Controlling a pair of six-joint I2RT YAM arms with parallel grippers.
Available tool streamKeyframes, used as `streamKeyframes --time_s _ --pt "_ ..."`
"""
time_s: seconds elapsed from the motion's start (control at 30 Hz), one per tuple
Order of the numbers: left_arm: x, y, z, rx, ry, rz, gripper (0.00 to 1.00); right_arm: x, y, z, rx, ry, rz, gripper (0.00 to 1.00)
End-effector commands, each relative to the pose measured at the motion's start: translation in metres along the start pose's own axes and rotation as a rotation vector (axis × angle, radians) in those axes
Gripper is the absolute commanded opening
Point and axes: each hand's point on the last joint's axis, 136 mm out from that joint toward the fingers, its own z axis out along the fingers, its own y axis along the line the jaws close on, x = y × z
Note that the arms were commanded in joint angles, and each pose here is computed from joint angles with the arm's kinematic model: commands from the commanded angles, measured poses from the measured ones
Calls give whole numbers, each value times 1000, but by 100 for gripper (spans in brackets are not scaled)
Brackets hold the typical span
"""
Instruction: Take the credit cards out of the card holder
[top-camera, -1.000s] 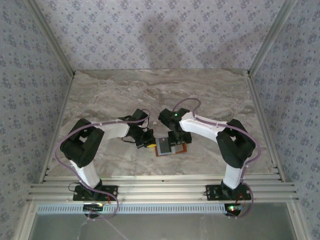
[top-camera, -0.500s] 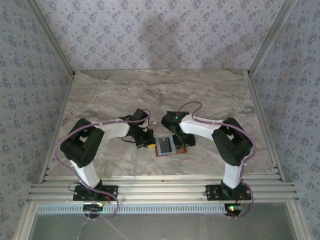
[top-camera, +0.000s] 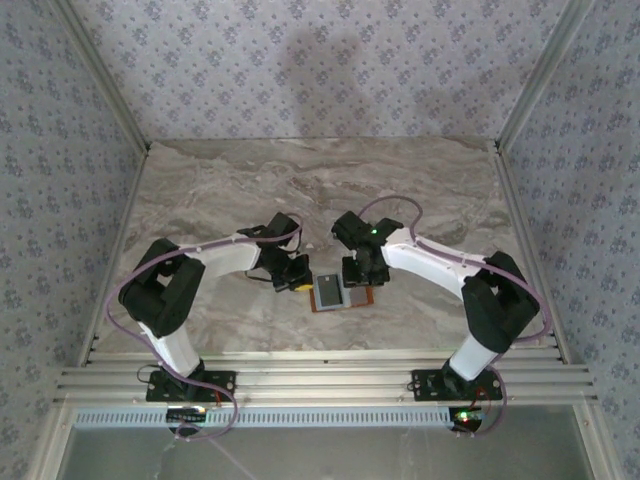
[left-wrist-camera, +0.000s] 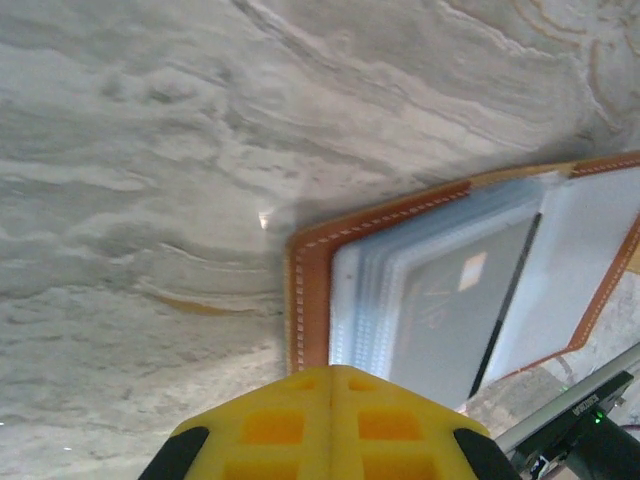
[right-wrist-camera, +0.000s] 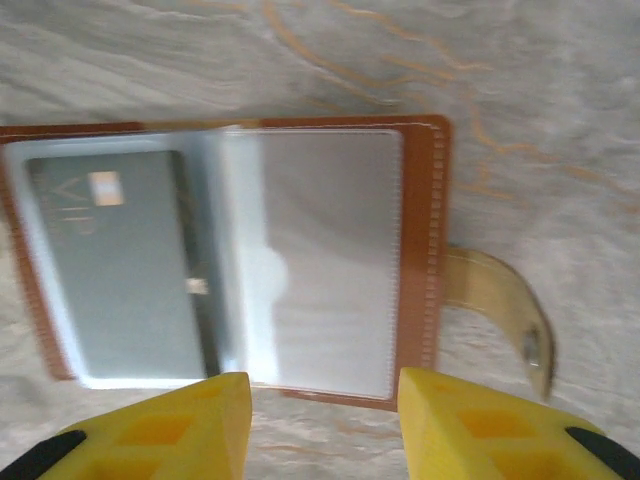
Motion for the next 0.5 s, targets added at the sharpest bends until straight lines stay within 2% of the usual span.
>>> streamKeyframes --time_s 0.0,0.17,0.47 --pt "2 -21 -9 24 -15 34 5 3 30 3 -240 39 26 41" --pt "8 -27 1 28 6 43 4 -3 46 10 -394 49 66 31" --pt "12 -11 13 -29 30 39 3 -3 57 24 -464 95 75 28"
